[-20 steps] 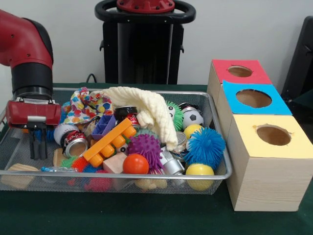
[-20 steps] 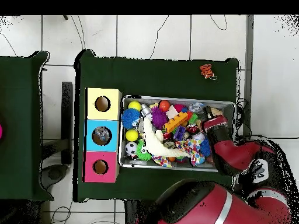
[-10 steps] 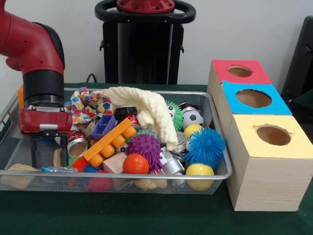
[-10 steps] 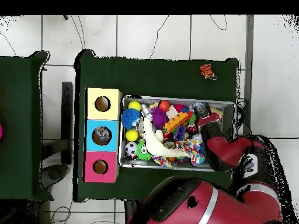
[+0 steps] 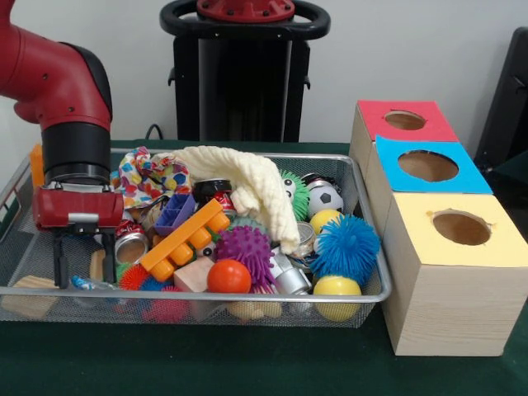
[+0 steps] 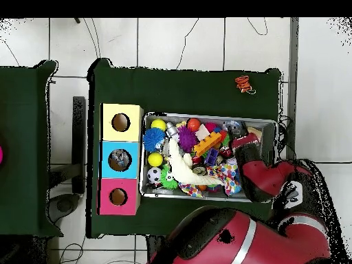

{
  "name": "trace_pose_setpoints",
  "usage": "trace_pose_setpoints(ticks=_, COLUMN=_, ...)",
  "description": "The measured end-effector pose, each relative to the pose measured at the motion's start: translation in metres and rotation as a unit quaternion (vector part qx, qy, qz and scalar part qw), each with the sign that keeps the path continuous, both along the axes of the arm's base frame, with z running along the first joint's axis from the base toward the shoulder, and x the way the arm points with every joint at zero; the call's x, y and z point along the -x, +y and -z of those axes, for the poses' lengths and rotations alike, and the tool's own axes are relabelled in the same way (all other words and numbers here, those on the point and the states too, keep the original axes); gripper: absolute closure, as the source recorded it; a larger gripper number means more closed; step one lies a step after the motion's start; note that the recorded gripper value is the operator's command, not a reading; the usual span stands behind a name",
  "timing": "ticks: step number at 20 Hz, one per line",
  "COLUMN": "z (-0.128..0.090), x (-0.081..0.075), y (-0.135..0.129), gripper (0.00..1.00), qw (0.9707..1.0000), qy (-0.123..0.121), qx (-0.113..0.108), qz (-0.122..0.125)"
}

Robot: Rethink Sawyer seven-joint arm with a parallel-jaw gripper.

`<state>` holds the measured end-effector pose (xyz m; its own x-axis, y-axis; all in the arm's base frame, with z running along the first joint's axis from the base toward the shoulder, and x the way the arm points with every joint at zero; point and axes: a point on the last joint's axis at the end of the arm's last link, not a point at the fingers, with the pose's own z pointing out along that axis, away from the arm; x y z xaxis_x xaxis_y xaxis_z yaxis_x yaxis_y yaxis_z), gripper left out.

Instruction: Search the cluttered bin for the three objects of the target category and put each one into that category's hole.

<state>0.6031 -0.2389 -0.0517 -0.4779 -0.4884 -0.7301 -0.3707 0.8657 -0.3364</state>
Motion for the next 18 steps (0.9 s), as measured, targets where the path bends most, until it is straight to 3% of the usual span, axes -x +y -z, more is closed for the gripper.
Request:
trace_pose_setpoints(ticks=17, z=-0.004, x=0.001, y=-0.012, gripper=0.0, qw=0.9989, qy=-0.005, qx=-0.003, qz=0.046)
trace_pose_setpoints(ticks=18, z=-0.004, x=0.002, y=-0.014, gripper=1.0, qw=0.9987, qy=-0.004, qx=-0.002, qz=0.051)
